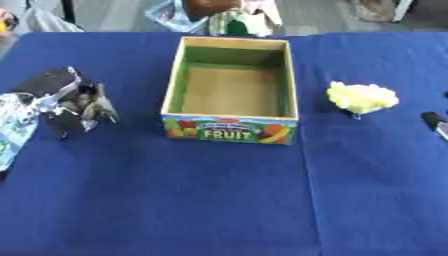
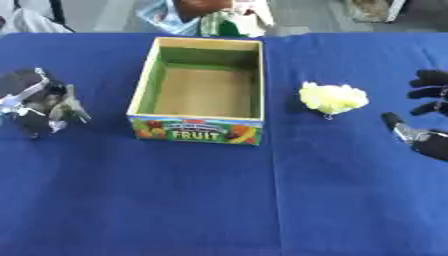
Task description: Pick up objects on the table and place them in the box.
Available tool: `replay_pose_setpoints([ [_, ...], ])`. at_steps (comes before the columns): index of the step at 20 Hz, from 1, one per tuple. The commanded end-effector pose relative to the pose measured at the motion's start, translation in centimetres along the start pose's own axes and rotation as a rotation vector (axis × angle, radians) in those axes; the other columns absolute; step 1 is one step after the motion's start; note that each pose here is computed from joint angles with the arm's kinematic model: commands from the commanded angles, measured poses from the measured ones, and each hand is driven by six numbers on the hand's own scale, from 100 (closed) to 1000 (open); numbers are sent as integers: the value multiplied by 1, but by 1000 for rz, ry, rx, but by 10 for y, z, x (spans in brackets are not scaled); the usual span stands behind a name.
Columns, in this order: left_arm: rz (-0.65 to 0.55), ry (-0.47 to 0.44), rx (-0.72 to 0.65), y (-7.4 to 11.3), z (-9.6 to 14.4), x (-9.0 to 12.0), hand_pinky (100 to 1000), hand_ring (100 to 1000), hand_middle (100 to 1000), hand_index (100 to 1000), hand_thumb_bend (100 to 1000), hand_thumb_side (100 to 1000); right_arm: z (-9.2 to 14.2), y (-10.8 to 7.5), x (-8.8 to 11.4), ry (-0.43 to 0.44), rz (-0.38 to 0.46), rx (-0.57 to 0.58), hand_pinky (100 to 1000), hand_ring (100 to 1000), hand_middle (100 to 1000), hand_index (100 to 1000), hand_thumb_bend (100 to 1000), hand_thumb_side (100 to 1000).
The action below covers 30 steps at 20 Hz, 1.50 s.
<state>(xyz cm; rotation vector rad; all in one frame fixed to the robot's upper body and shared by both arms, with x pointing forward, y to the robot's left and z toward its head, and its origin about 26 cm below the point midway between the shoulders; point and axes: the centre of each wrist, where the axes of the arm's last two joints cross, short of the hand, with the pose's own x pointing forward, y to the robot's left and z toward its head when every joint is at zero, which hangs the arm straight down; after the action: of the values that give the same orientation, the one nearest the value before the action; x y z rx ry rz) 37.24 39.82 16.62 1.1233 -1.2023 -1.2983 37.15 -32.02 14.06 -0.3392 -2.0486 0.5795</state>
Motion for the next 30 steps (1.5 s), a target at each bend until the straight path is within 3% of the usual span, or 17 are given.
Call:
replay_pose_setpoints([
  [1,-47,32,60,22,3,-9,141,100,100,237,301,100,-3,-9,4,-15,21,-3,562,711,709,841,461,128],
  [8,-56,43,109,35,5,-7,107,100,100,211,308,104,-3,-9,4,-14,23,-2,562,712,709,842,461,128],
  [13,-97,-2,138,65,9,3,111,100,100,212,329,107,-2,-9,3,-11,25,1,562,712,709,842,461,128],
  [22,-221,-204,244,136,8,58,120,100,100,215,341,115,-1,-7,2,-6,25,16,562,712,709,842,462,128],
  [30,-226,-326,299,158,-30,108,119,100,100,217,351,115,-3,-5,3,-10,24,34,562,712,709,842,462,129],
])
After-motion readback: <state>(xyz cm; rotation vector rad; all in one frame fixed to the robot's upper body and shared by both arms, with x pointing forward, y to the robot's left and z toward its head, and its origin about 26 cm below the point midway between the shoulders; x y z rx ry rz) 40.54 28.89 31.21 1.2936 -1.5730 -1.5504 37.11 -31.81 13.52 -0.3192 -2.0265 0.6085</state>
